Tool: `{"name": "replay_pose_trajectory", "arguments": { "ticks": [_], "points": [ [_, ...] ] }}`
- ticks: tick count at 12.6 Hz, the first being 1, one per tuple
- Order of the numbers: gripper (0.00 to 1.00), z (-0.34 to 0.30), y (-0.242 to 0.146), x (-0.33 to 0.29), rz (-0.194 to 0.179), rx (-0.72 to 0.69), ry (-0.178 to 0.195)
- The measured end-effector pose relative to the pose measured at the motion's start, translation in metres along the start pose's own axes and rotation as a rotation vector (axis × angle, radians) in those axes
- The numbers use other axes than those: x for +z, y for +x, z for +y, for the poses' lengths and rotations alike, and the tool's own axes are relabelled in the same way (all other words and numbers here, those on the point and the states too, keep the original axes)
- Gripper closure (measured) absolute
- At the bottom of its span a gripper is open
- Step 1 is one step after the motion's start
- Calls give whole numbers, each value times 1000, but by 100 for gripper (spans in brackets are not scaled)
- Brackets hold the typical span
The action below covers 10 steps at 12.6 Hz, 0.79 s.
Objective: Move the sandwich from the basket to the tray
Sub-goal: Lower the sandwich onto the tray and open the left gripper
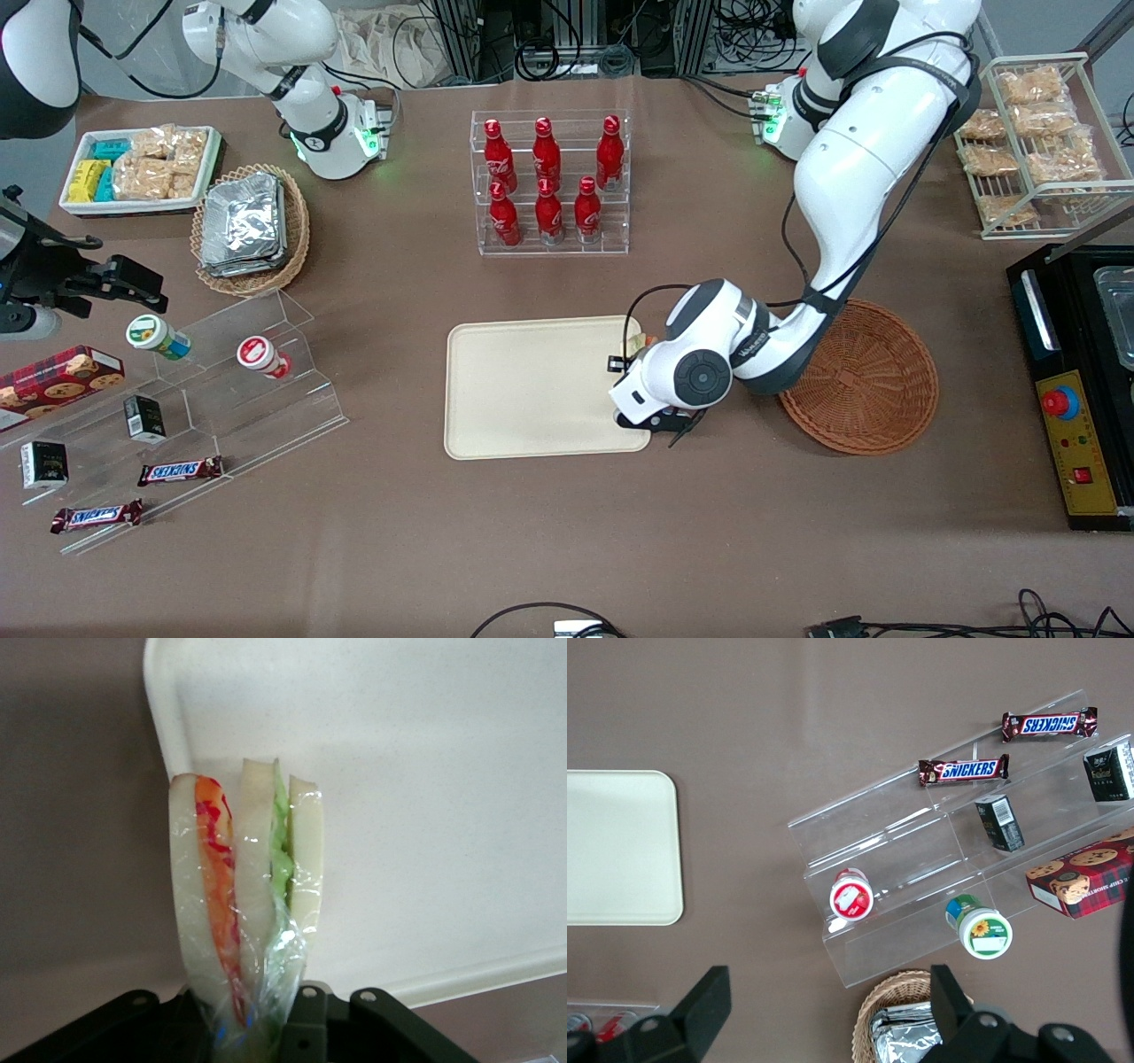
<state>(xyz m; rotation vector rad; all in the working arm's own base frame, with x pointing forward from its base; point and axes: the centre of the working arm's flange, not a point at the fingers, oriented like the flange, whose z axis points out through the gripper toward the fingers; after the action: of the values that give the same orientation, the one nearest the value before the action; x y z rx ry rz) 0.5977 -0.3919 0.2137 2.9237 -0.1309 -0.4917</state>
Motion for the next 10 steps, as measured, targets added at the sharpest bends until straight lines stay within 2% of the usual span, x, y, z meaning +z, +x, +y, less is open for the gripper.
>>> {"name": "replay_pose_trajectory", "arguments": {
  "ticks": [4, 6, 10],
  "points": [
    [83, 9, 2, 12, 24, 12, -13],
    [67, 6, 5, 15, 31, 8, -14],
    [22, -5, 14, 6, 55, -11, -15]
  ]
}}
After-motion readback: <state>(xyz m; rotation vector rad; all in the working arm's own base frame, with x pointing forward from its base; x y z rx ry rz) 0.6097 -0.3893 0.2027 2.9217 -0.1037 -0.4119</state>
